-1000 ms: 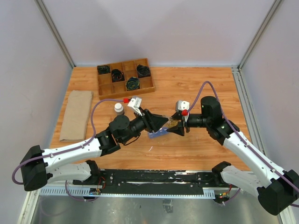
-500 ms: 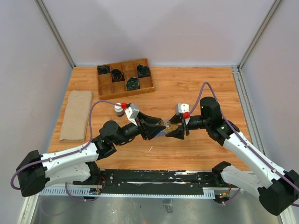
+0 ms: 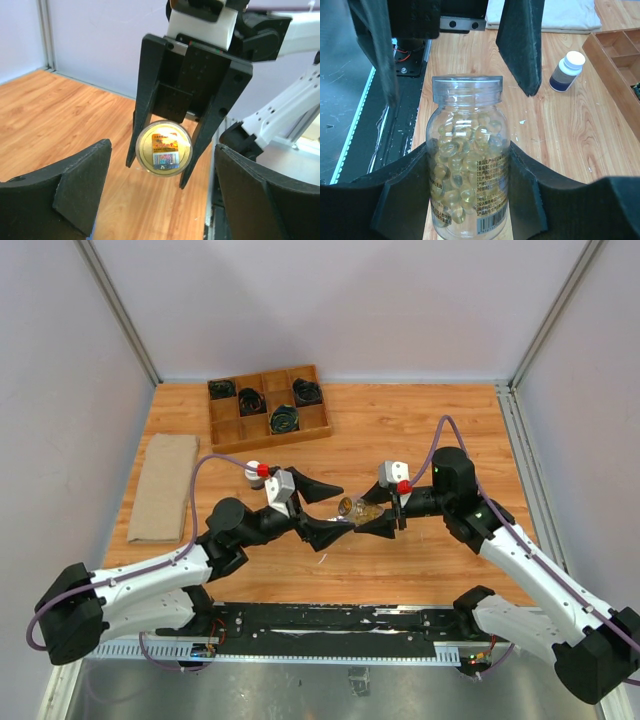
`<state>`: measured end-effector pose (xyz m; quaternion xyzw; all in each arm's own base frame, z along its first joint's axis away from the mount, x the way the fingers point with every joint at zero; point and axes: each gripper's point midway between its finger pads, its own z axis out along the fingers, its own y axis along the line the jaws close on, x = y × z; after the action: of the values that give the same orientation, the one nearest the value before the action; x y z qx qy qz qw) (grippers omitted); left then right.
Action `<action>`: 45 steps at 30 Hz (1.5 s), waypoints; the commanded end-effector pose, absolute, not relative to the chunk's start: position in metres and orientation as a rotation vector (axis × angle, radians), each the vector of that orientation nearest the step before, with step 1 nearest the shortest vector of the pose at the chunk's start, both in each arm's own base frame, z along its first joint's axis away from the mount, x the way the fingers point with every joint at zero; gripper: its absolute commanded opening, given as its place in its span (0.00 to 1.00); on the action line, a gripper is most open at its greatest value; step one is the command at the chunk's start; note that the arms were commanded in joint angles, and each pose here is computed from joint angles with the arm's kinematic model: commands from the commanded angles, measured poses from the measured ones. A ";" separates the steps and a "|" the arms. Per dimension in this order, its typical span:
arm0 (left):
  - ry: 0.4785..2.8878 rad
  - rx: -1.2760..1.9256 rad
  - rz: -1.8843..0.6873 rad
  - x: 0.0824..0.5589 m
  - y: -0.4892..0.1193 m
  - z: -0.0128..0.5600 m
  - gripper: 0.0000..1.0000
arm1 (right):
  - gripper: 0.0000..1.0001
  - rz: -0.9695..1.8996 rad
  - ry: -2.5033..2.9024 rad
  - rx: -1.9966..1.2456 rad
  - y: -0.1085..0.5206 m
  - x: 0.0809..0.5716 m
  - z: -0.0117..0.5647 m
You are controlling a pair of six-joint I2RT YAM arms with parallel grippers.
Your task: Sort the pills into containers
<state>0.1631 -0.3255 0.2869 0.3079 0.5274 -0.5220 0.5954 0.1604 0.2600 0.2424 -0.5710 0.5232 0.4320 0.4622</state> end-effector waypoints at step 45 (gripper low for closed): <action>1.661 -0.071 -1.238 0.194 -0.328 0.296 0.84 | 0.05 0.919 1.335 -1.362 0.256 0.187 0.243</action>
<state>0.1914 -0.3236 0.2884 -0.0260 0.6898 -0.5197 0.5034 0.1820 0.2557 0.2288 -0.5581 0.5628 0.3861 0.4718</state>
